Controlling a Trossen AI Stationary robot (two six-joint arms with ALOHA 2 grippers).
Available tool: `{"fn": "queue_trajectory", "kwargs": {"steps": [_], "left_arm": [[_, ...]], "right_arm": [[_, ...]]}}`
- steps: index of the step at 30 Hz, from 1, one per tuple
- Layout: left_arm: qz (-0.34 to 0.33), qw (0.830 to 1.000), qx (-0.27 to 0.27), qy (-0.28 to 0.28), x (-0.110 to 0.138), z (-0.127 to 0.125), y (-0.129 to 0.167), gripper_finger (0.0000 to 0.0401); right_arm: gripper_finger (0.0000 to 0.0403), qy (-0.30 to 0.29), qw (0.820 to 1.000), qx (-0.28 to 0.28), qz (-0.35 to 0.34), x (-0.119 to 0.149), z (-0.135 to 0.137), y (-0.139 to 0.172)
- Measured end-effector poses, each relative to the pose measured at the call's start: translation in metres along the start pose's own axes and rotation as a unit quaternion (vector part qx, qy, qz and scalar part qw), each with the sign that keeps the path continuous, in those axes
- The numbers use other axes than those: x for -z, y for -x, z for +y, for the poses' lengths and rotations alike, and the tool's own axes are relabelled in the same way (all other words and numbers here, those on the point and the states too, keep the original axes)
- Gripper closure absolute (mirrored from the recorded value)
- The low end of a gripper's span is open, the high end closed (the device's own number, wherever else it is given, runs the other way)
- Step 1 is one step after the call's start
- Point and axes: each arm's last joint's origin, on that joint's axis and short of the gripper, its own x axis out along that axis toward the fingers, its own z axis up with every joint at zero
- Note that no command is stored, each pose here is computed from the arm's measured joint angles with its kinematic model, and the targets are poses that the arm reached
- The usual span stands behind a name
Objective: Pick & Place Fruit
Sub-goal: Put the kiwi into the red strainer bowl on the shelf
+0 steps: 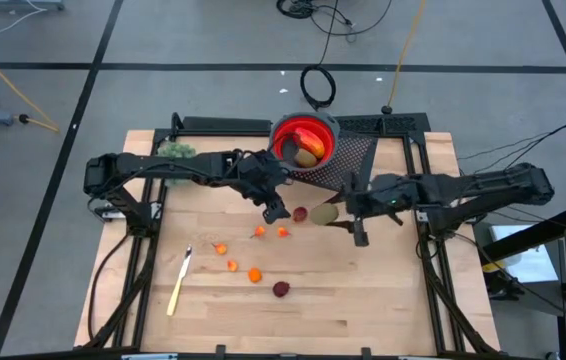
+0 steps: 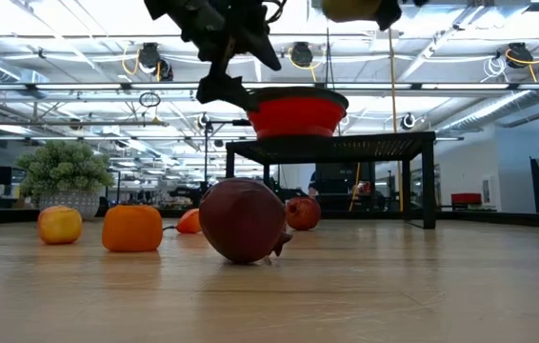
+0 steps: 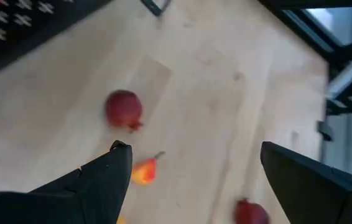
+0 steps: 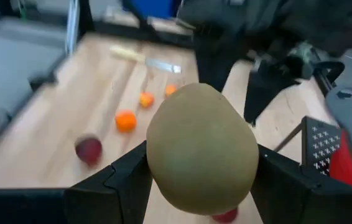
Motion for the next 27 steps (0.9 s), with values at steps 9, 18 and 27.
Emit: {"fn": "queue_trajectory", "kwargs": {"steps": [9,18,27], "left_arm": [[-0.064,0.995,-0.068,-0.039,0.003,-0.017,-0.004,0.0048],[-0.107,0.987,-0.088,-0.077,0.003,-0.03,-0.005,0.0048],[-0.13,0.984,-0.082,-0.094,0.002,-0.038,-0.006,0.0048]], "right_arm": [[0.0181,-0.211,0.976,0.002,-0.056,-0.009,-0.007,0.03],[0.0181,-0.403,0.91,-0.008,-0.092,-0.015,-0.014,0.038],[0.0181,-0.475,0.859,-0.126,-0.142,-0.032,-0.018,0.044]]}}
